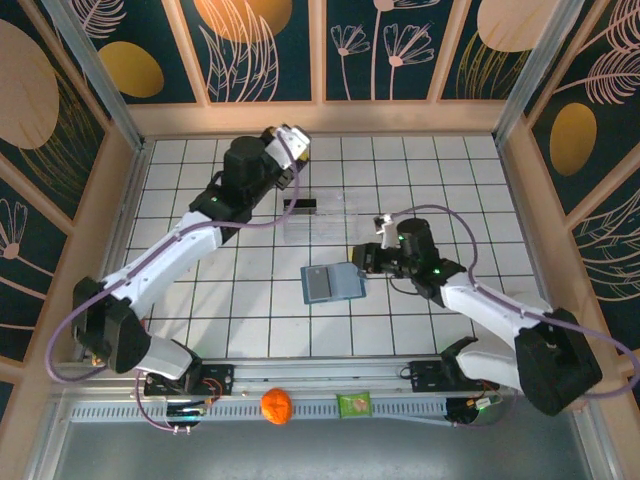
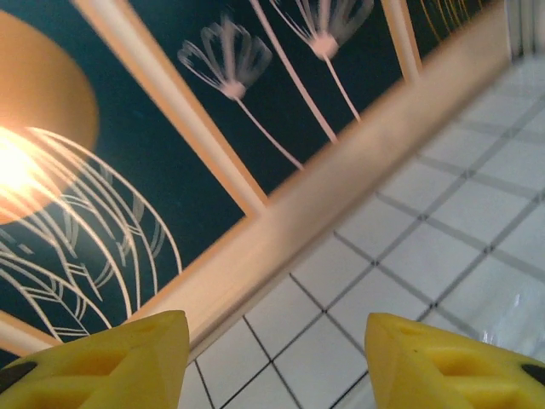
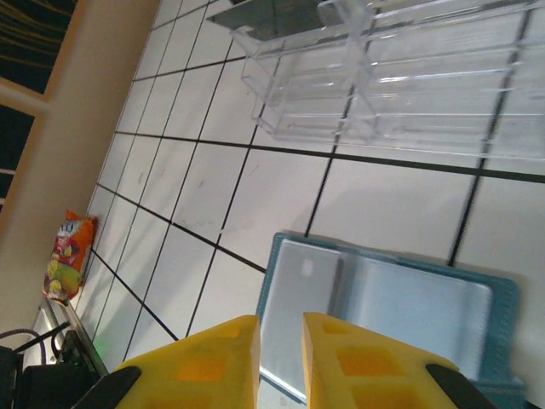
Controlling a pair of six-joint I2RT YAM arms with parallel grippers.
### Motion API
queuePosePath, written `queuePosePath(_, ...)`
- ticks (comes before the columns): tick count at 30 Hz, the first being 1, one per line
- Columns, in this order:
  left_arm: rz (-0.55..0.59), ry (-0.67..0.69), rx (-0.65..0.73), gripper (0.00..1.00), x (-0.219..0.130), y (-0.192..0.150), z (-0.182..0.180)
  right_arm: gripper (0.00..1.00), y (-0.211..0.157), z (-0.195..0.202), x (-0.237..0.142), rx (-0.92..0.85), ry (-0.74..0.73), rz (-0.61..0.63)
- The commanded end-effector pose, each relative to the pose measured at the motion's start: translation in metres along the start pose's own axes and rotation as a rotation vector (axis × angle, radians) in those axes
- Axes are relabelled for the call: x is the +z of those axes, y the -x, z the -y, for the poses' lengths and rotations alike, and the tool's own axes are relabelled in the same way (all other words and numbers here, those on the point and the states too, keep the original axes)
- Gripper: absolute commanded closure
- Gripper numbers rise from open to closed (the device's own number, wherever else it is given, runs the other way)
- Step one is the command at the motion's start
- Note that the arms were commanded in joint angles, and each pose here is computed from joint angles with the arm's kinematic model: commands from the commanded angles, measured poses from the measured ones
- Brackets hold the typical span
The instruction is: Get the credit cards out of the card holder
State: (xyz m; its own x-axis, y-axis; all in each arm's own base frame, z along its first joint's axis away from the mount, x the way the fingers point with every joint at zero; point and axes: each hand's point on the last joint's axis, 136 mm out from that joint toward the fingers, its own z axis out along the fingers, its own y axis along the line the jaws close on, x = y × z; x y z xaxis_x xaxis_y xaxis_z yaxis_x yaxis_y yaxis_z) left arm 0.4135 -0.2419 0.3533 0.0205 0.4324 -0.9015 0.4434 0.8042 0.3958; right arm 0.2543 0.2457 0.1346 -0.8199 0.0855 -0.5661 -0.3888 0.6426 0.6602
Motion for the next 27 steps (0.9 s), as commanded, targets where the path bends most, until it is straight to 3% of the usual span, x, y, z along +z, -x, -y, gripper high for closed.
queuePosePath(1, 0.057, 0.051, -0.324, 0.37, -0.021, 0.009, -0.017, 0.80, 0.013, -0.009, 0.017, -0.057, -0.042, 0.005)
queuePosePath(5, 0.083, 0.045, -0.556, 0.03, -0.053, -0.008, -0.014, 0.81, 0.017, -0.010, 0.048, -0.109, -0.113, -0.036)
queuePosePath(6, 0.098, 0.039, -0.610, 0.01, -0.062, -0.014, -0.012, 0.84, 0.021, -0.013, 0.056, -0.115, -0.117, -0.038)
queuePosePath(13, 0.042, 0.131, -0.867, 0.01, -0.112, -0.086, -0.009, 0.98, 0.058, -0.004, 0.108, -0.106, -0.213, -0.011)
queuePosePath(20, -0.051, 0.098, -0.935, 0.01, -0.129, -0.129, 0.013, 1.00, 0.076, 0.009, 0.149, -0.086, -0.278, -0.011)
queuePosePath(27, -0.081, 0.073, -0.956, 0.01, -0.133, -0.147, 0.024, 1.00, 0.094, 0.015, 0.168, -0.078, -0.325, 0.011)
